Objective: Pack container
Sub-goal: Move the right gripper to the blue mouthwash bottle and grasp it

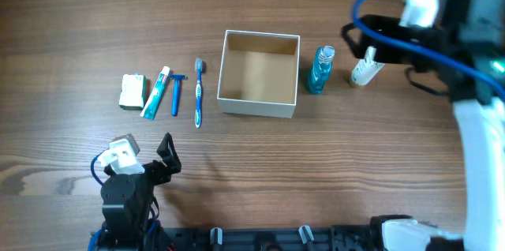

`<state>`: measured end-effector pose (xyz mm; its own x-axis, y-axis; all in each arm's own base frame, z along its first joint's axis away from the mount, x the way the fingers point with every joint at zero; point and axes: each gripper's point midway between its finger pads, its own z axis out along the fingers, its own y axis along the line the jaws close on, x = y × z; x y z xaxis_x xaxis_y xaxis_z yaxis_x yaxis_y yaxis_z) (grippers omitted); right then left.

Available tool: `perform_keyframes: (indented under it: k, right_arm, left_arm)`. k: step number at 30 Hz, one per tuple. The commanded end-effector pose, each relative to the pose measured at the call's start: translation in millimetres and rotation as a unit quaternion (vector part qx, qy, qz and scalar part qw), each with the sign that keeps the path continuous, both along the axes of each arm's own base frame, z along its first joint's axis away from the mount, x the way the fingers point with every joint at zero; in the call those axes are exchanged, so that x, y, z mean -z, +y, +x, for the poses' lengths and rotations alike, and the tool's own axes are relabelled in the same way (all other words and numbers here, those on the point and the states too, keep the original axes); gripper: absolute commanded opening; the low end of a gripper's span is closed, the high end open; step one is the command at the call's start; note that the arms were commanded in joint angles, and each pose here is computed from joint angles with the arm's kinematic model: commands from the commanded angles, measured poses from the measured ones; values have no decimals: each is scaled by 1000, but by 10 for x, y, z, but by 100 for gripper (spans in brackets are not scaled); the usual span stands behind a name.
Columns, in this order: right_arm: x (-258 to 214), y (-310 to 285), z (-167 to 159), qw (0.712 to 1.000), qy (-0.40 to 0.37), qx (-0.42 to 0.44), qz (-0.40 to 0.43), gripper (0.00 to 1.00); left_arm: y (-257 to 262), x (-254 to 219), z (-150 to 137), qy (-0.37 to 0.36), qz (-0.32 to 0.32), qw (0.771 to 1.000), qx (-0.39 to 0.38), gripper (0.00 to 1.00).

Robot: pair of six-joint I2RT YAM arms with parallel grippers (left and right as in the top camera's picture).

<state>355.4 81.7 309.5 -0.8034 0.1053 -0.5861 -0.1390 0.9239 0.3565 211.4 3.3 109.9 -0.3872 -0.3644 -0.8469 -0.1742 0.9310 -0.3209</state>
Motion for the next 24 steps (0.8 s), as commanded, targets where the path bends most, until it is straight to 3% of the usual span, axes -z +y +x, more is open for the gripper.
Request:
perform_keyframes:
  k: [1, 11, 19, 24]
  right_arm:
    - [410, 65, 202, 996, 40, 3, -81, 94]
    - [1255, 94, 510, 978, 134, 56, -149, 93]
    - [1643, 219, 565, 972, 179, 48, -145, 93]
    - [1760, 311, 546, 969, 194, 48, -146, 85]
  left_arm:
    - [-17, 49, -2, 3, 1, 1000, 7, 100]
    - [-17, 49, -2, 3, 1, 1000, 7, 100]
    - [-17, 49, -2, 3, 1, 1000, 7, 100]
    - [-17, 49, -2, 3, 1, 1000, 7, 100]
